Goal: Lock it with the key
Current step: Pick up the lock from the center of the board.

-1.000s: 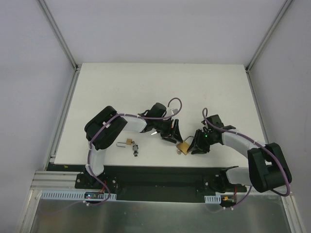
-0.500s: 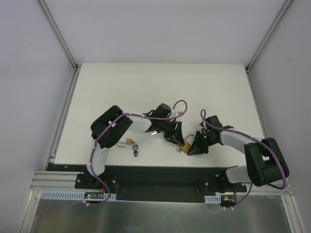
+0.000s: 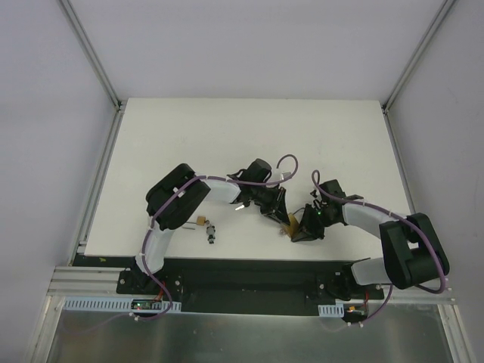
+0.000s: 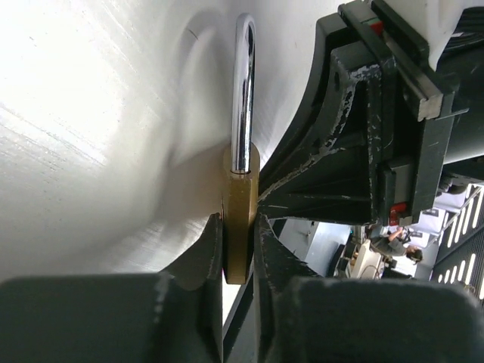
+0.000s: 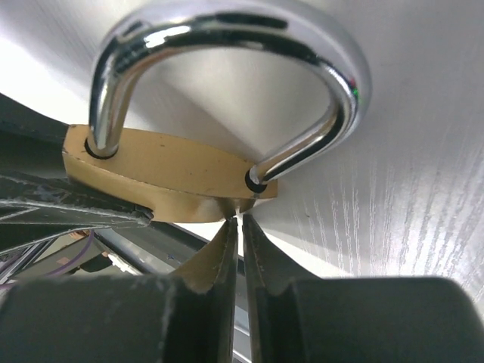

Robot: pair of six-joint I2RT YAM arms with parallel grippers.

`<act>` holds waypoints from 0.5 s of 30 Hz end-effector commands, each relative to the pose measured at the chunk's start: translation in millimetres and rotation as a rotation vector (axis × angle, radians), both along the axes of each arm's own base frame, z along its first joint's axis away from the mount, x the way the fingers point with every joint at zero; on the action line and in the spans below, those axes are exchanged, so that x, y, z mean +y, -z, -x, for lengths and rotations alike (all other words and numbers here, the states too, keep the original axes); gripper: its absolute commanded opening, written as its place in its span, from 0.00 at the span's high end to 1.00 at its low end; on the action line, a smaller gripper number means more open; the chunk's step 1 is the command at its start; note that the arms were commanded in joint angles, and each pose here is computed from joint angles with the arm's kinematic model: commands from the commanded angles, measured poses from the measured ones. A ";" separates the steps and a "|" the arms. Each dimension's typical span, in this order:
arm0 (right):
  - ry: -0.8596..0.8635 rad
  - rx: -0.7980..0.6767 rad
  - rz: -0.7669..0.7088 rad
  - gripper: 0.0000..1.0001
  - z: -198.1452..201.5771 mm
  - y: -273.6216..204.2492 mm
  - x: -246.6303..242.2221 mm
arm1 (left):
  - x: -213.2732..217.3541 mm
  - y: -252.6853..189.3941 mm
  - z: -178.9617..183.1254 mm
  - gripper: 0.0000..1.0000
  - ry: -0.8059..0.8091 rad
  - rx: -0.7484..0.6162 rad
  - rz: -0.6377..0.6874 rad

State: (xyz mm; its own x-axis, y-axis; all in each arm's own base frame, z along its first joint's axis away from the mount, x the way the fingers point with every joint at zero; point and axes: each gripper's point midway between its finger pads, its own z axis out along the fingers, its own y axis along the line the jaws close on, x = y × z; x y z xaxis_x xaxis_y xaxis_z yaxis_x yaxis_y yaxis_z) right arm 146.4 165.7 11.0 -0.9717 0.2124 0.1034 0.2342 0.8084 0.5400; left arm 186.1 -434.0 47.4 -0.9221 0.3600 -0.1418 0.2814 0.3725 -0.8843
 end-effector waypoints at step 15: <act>-0.065 -0.331 0.101 0.53 -48.1 -40.1 -15.9 | 17.7 -96.5 -43.9 1.00 -0.038 -0.293 0.210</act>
State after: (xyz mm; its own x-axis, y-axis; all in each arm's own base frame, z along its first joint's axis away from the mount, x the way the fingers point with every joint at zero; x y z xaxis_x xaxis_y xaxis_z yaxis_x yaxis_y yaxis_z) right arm 170.2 157.2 26.3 -0.9827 0.1667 -0.0804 0.1011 0.8472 0.5215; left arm 200.7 -424.7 59.0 -0.9165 0.3296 -0.2267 0.3469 0.3725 -0.8607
